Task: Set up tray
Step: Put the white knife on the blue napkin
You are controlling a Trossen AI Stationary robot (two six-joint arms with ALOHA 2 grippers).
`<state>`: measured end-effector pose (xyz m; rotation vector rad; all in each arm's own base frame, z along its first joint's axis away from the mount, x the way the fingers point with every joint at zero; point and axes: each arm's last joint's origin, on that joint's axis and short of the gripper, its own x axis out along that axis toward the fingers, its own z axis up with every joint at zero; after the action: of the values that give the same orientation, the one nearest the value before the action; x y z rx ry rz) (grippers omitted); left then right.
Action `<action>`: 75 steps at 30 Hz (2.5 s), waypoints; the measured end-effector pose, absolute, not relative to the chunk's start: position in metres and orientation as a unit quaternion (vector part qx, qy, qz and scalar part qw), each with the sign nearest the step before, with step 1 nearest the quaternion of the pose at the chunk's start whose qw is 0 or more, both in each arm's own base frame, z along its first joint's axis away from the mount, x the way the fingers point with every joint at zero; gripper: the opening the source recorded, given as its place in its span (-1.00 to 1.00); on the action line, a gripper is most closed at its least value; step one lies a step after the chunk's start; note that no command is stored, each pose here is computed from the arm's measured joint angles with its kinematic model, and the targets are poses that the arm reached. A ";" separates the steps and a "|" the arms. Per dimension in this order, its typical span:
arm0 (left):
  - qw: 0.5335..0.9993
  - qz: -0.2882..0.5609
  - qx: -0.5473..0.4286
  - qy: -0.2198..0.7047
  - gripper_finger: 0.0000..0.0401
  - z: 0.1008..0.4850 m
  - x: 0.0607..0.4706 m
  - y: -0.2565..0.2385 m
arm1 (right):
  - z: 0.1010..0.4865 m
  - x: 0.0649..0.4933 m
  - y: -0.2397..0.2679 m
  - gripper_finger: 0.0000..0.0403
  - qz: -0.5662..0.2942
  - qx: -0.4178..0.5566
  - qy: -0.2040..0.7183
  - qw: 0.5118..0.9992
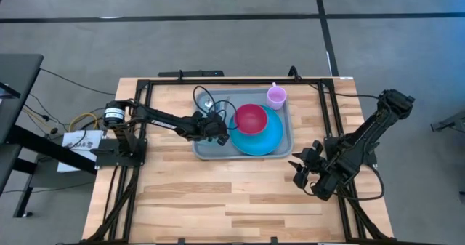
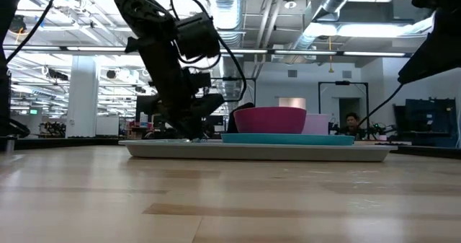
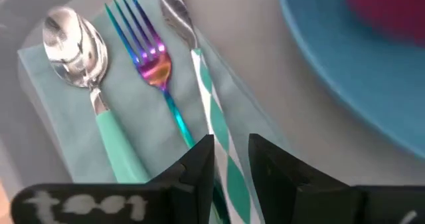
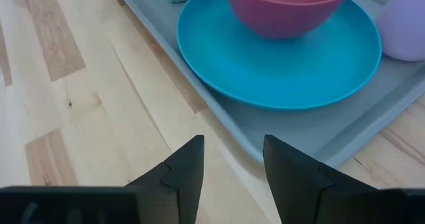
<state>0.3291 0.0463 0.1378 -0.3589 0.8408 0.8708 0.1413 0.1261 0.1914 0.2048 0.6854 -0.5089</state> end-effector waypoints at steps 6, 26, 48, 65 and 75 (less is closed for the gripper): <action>0.798 0.413 -0.158 0.410 -0.59 0.118 0.333 0.047 | 0.192 0.141 0.126 -0.27 -0.245 0.101 0.331 0.906; 0.801 0.423 -0.182 0.382 -0.85 0.122 0.347 0.041 | 0.191 0.141 0.126 -0.31 -0.246 0.098 0.332 0.905; 0.756 0.521 -0.275 0.284 -0.79 0.123 0.341 0.014 | 0.191 0.141 0.126 -0.33 -0.246 0.099 0.332 0.905; 0.753 0.529 -0.320 0.226 -0.79 0.136 0.351 -0.005 | 0.192 0.141 0.126 -0.34 -0.245 0.101 0.332 0.905; 0.757 0.542 -0.297 0.211 -0.79 0.169 0.365 -0.015 | 0.192 0.141 0.126 -0.34 -0.239 0.085 0.336 0.907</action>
<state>0.3645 -0.0151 0.1686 -0.6472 0.4606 1.1822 0.1413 0.1265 0.1915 0.1761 0.6933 -0.4942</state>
